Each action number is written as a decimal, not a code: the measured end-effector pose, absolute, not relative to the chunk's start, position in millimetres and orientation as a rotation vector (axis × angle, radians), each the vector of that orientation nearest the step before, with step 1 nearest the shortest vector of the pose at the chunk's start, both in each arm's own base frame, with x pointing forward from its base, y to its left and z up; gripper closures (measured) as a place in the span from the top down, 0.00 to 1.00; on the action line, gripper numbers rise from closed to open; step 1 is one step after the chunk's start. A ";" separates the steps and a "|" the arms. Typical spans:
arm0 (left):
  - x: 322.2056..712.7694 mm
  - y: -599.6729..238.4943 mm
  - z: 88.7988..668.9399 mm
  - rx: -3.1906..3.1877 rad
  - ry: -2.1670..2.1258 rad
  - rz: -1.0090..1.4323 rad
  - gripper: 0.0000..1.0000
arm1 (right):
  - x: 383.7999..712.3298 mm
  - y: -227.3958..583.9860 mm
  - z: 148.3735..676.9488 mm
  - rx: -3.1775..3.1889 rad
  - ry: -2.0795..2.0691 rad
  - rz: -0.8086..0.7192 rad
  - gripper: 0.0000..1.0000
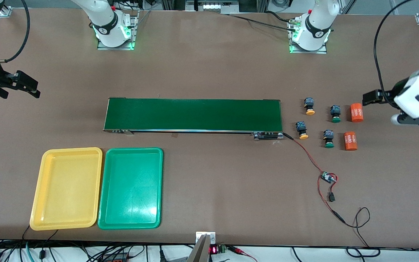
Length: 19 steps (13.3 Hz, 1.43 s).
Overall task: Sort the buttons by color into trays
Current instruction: 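Reach the left gripper to an orange battery and grasp it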
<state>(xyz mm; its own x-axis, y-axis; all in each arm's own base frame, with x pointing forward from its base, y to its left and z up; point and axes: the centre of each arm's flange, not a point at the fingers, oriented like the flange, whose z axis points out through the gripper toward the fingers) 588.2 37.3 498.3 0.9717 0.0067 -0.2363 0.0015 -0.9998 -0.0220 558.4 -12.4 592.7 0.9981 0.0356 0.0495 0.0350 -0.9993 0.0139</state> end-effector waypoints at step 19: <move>568.5 102.1 180.4 -3.033 0.135 -0.068 0.94 | 559.8 -14.4 587.7 3.127 0.050 0.083 1.00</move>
